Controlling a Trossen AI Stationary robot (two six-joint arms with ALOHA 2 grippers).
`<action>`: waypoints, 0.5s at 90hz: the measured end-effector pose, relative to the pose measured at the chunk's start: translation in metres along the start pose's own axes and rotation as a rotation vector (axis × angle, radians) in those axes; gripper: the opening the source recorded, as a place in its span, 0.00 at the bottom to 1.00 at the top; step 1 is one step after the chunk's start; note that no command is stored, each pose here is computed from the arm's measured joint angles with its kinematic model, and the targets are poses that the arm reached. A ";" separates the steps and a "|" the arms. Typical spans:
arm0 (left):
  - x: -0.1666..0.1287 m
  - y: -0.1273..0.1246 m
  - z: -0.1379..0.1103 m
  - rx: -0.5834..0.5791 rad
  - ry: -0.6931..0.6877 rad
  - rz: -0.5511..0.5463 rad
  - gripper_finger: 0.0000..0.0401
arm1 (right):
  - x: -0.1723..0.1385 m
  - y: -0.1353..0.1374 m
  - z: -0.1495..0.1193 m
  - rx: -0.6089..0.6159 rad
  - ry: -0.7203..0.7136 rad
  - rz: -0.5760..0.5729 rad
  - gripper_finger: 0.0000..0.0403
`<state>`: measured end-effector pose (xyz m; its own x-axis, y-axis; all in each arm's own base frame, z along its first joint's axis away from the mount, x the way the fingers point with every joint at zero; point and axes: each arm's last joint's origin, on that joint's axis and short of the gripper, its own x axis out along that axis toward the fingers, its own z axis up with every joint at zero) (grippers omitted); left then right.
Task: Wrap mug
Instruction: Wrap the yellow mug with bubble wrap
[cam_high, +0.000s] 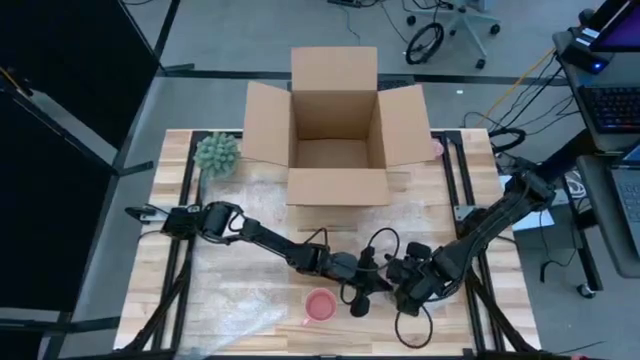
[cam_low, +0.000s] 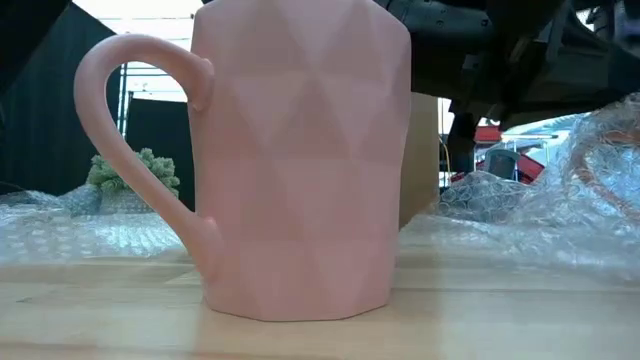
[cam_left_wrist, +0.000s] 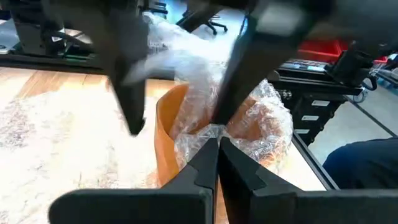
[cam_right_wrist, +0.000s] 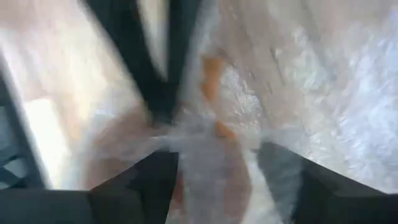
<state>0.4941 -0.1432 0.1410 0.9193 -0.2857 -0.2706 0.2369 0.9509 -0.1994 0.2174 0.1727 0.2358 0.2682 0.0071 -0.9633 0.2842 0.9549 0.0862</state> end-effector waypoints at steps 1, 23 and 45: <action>0.000 0.000 0.000 0.000 0.000 0.000 0.00 | -0.002 0.000 0.000 -0.003 0.001 -0.010 0.52; 0.000 0.000 0.000 0.000 0.000 -0.002 0.00 | -0.006 -0.012 -0.003 -0.006 -0.029 -0.174 0.52; 0.000 -0.001 0.000 0.000 0.000 -0.006 0.00 | 0.025 -0.012 -0.016 0.033 -0.015 -0.092 0.52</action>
<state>0.4940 -0.1437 0.1410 0.9177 -0.2916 -0.2696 0.2426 0.9491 -0.2009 0.2059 0.1657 0.2062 0.2530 -0.0846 -0.9638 0.3385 0.9410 0.0063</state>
